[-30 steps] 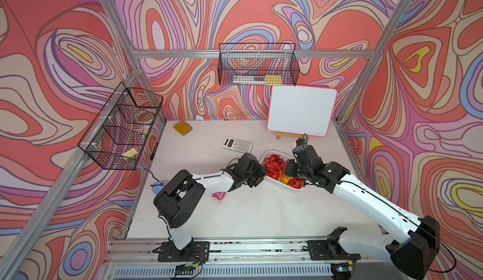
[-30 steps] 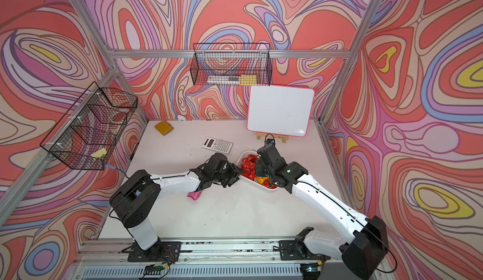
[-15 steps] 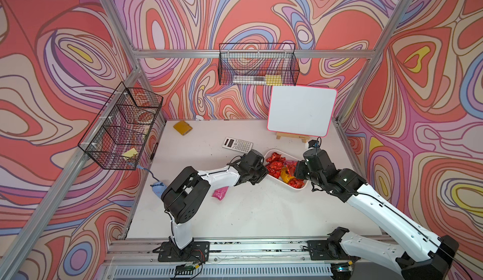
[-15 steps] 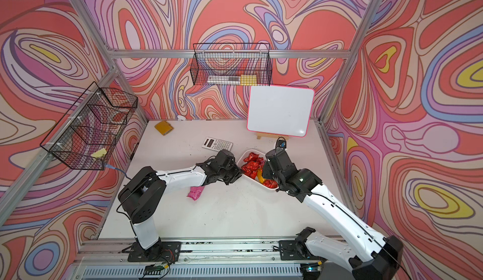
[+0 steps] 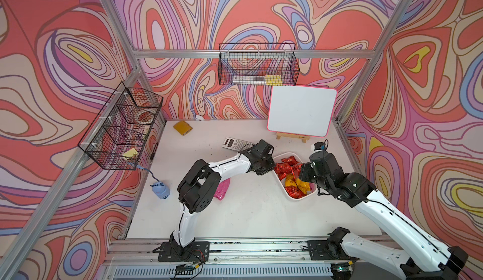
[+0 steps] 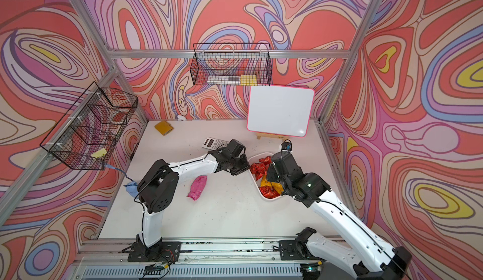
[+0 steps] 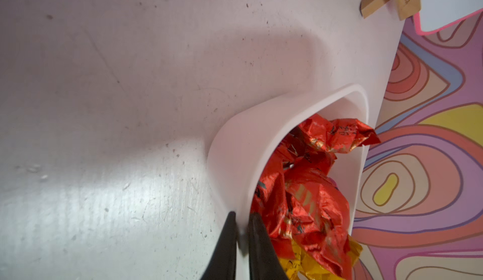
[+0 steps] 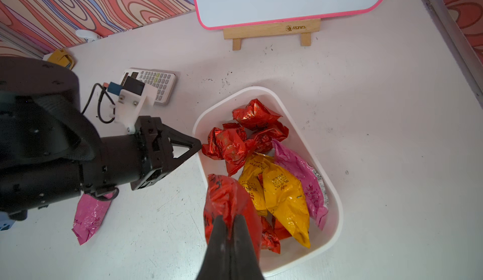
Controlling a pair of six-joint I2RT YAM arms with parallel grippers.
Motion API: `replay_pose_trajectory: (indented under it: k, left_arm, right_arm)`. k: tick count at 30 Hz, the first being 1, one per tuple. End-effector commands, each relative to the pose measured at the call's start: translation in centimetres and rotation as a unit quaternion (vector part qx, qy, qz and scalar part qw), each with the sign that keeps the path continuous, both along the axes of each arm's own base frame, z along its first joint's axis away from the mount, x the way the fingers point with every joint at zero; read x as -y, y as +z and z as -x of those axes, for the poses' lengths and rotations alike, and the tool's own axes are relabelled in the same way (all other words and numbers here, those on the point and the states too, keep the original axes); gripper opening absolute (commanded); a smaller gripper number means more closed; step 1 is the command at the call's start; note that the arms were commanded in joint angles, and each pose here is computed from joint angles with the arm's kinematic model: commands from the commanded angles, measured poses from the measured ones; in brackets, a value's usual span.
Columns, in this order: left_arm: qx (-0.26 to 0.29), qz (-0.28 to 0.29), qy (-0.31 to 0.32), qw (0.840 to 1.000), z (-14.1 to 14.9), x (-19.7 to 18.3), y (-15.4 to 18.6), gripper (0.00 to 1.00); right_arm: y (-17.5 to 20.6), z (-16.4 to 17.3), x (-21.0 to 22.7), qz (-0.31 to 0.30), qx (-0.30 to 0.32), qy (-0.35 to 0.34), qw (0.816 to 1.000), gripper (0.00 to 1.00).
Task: Take the tea bags out of the storage box
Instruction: Adjust the storage box at the center of the board, then place the tea bag at the center of the board.
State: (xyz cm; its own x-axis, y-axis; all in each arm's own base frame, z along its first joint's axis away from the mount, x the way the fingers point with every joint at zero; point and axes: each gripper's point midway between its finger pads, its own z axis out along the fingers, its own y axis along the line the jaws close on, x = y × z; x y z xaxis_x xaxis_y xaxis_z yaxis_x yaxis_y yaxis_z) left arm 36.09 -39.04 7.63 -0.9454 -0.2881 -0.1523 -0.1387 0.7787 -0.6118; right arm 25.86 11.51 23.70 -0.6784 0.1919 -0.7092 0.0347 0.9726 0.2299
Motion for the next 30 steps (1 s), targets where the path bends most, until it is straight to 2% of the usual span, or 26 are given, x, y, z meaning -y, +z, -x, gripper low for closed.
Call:
replay_pose_trajectory:
  k: [1,5,10,13,16,21,25,30]
  left_arm:
    - [-0.008,-0.058,-0.062,0.996,1.2,-0.6,-2.2,0.13]
    - [0.021,-0.044,-0.064,0.997,0.1,0.1,-0.3,0.20]
    - [0.096,-0.011,-0.026,0.995,-1.7,-0.7,5.1,0.44]
    - [0.134,0.014,0.035,0.990,-2.8,-3.5,8.1,0.53]
    - [0.137,0.032,0.108,0.984,-2.5,-8.0,9.4,0.55]
    - [0.133,0.004,0.200,0.971,0.6,-16.4,9.0,0.56]
    - [0.118,-0.025,0.243,0.963,4.3,-21.3,7.7,0.56]
    - [0.105,-0.035,0.279,0.954,8.2,-24.9,6.2,0.55]
  right_arm:
    - [-0.1,0.8,0.7,0.000,-0.008,-0.008,1.000,0.00]
    - [-0.3,1.2,-0.2,-0.013,-0.018,0.017,1.000,0.00]
    - [-0.5,1.2,-2.6,-0.038,-0.032,0.073,0.996,0.00]
    - [-1.0,0.9,-5.6,-0.069,-0.041,0.136,0.988,0.00]
    - [-1.7,0.3,-9.5,-0.118,-0.063,0.196,0.971,0.00]
    - [-4.0,-0.4,-15.5,-0.191,-0.120,0.278,0.934,0.00]
    - [-6.9,-1.0,-19.3,-0.194,-0.176,0.325,0.909,0.00]
    - [-10.2,-1.8,-23.1,-0.177,-0.230,0.368,0.883,0.00]
